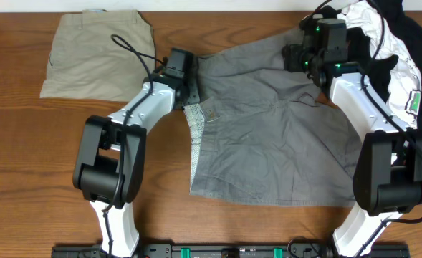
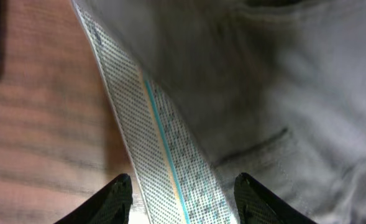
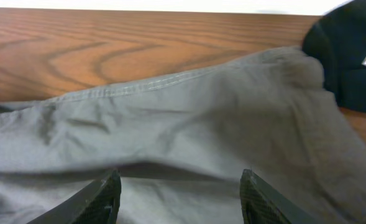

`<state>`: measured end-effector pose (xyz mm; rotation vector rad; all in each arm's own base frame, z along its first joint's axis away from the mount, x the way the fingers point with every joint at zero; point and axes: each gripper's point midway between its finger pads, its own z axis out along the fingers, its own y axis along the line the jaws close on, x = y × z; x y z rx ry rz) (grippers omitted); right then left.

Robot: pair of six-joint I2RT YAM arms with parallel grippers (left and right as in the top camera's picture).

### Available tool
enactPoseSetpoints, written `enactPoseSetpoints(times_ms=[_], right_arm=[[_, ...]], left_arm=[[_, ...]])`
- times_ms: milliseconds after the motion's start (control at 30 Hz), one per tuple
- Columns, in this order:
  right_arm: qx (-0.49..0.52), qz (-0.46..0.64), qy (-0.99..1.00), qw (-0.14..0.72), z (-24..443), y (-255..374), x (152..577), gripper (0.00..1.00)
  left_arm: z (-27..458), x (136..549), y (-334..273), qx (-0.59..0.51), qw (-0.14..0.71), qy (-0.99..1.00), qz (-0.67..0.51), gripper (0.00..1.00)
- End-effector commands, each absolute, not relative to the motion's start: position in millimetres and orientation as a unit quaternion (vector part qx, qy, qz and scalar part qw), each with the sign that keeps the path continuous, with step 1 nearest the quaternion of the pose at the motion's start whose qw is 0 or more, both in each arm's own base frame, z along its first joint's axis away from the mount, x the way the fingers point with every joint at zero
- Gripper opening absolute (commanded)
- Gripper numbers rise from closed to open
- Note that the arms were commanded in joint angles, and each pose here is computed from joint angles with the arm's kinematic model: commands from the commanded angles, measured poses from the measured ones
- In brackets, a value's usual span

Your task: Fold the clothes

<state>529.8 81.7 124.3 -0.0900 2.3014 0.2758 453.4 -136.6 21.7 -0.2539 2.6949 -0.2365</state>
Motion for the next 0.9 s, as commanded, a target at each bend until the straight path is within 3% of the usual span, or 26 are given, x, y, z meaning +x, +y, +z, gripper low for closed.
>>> enactPoseSetpoints(times_ms=[0, 867], right_arm=[[-0.053, 0.113, 0.908, 0.4, 122, 90, 529, 0.58], [-0.064, 0.106, 0.908, 0.401, 122, 89, 529, 0.57]], left_arm=[[28, 461, -144, -0.082, 0.225, 0.964, -0.113, 0.55], [10, 484, -138, -0.063, 0.258, 0.959, -0.102, 0.54]])
